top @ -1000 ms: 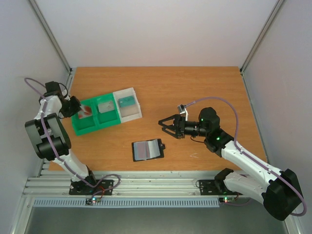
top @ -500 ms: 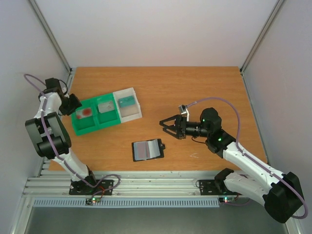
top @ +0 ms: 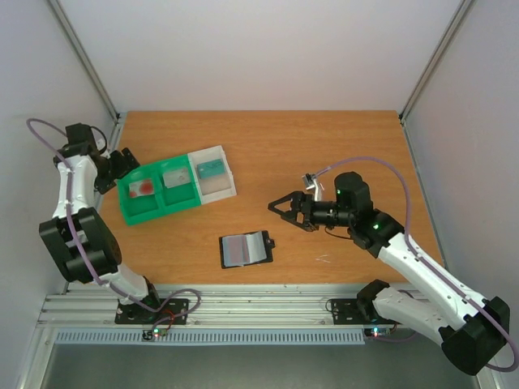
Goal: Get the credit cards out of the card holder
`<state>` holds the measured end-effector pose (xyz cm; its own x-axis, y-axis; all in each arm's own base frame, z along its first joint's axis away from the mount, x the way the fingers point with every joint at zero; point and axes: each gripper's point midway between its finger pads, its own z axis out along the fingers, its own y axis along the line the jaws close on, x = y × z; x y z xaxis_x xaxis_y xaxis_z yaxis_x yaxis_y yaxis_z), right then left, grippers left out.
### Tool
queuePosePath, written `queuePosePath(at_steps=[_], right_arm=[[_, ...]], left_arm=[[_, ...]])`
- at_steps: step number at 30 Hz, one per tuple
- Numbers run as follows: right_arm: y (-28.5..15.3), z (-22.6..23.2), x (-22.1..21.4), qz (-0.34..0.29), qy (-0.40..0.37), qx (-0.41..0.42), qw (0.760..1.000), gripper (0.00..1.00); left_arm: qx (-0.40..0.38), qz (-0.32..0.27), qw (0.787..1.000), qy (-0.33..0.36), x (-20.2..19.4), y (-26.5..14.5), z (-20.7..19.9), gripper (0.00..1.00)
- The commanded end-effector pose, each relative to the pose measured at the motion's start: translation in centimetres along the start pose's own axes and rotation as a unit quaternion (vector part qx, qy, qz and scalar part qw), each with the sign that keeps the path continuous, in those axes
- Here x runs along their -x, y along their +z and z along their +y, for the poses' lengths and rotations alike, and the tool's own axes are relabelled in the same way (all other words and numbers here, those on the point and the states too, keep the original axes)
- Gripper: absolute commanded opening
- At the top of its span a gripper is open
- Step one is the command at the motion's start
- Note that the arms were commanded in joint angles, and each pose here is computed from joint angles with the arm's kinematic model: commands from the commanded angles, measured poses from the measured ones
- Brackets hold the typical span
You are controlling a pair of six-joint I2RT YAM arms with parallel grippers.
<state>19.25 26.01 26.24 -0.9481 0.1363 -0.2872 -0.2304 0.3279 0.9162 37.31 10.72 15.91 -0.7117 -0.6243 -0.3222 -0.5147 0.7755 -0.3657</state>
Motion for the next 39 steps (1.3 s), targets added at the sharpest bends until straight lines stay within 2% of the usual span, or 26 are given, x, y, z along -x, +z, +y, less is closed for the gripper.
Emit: queuePosePath(at_steps=[1, 4, 11, 19, 30, 35, 39], right_arm=[[-1.3, -1.5, 0.1, -0.007, -0.024, -0.081, 0.996, 0.98], [-1.7, -2.5, 0.3, -0.008, -0.020, -0.124, 0.992, 0.98], [-1.1, -4.3, -0.3, 0.014, -0.001, -0.146, 0.989, 0.97], [1.1, -7.0, -1.2, 0.041, 0.022, -0.162, 0.986, 0.82], [6.6, -8.2, -3.8, 0.096, -0.010, -0.203, 0.974, 0.53], [8.9, -9.3, -4.5, 0.106, -0.017, -0.213, 0.971, 0.42], [10.6, -10.1, -5.2, 0.116, -0.017, -0.215, 0.970, 0.38]], left_arm=[[-0.027, 0.031, 0.999, -0.008, -3.0, -1.4, -1.1, 0.99], [-0.065, 0.053, 0.996, -0.010, -4.9, -1.3, -2.3, 0.99], [-0.114, 0.080, 0.990, -0.004, -8.6, -2.1, -4.1, 0.86], [-0.152, 0.126, 0.980, 0.030, -14.3, -2.6, -7.1, 0.80], [-0.167, 0.213, 0.954, 0.127, -24.1, -2.3, -10.1, 0.73], [-0.178, 0.228, 0.945, 0.149, -26.6, -2.3, -10.8, 0.72], [-0.206, 0.226, 0.941, 0.147, -27.8, -2.4, -11.6, 0.69]])
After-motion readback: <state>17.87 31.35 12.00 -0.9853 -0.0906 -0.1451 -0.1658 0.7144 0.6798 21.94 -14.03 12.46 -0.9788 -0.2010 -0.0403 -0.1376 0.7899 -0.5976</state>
